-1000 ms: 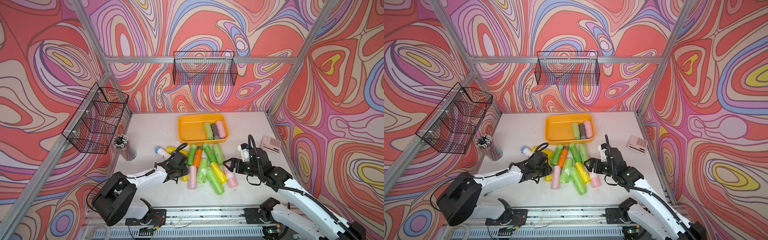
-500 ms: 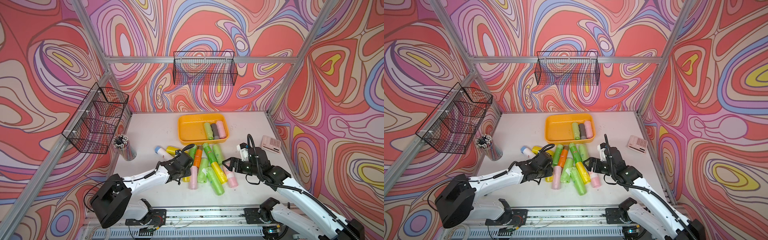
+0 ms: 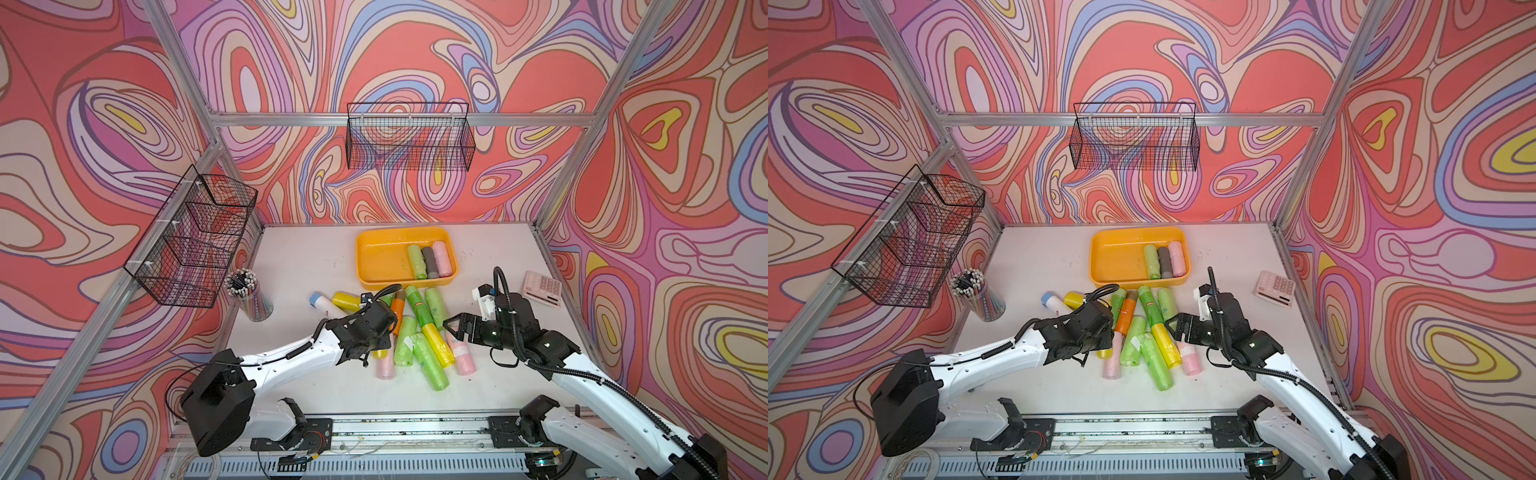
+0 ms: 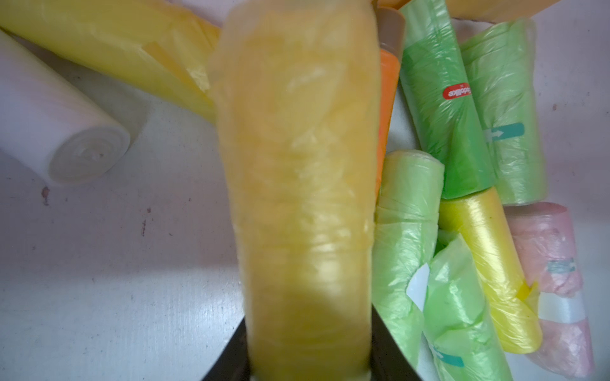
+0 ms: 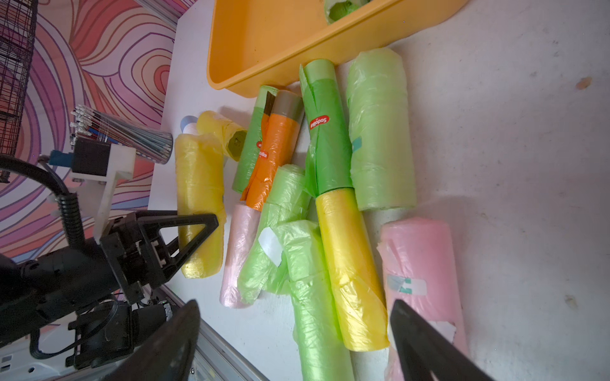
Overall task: Put the roll of trash bags into the storage box
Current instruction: Pick up the roll of trash bags from the center of the board, then place the roll of trash bags in the storage box.
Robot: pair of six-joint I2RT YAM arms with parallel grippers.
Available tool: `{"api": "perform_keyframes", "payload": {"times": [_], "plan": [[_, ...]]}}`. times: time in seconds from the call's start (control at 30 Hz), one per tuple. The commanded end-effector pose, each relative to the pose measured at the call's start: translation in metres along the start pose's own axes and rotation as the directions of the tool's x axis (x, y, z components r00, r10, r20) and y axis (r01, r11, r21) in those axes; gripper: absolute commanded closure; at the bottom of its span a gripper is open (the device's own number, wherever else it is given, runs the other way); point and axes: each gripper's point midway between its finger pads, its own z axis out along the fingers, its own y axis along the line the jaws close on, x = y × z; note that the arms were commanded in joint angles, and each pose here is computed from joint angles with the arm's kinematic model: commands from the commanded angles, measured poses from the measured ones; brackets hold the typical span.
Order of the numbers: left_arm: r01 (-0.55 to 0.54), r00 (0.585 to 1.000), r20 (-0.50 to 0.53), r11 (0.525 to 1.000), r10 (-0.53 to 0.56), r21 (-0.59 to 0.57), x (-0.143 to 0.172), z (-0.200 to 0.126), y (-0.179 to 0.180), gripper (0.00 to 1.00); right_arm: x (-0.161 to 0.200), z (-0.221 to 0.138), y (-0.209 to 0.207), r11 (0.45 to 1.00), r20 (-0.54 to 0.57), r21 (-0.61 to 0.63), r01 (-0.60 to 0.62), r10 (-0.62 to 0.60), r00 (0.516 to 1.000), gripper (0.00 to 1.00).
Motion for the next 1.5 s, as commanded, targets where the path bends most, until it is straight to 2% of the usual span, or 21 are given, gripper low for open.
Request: {"api": "perform_keyframes", "payload": {"times": [0.0,0.2,0.57,0.73,1.47], "plan": [[0.019,0.999,0.049,0.998,-0.022,0.051,-0.017,-0.018,-0.015,0.78,-0.007,-0.007,0.006,1.000,0.035,-0.015,0.017,-0.017,0.999,0.08],[0.018,0.997,0.070,0.997,-0.023,0.073,-0.025,-0.024,-0.023,0.82,-0.006,-0.010,0.005,1.000,0.048,-0.019,0.013,-0.012,0.999,0.08],[-0.003,0.996,0.090,0.993,-0.008,0.114,-0.041,-0.030,-0.044,0.83,-0.001,-0.010,0.004,0.999,0.051,-0.039,-0.018,0.020,0.998,0.08],[-0.018,0.995,0.096,0.991,0.005,0.135,-0.048,-0.031,-0.056,0.88,-0.002,-0.008,0.002,0.999,0.066,-0.038,-0.026,0.028,0.997,0.08],[-0.114,0.987,0.128,0.980,0.094,0.165,-0.086,-0.022,-0.109,0.89,-0.002,-0.004,-0.003,0.998,0.079,-0.035,-0.047,0.050,0.996,0.08]]}}
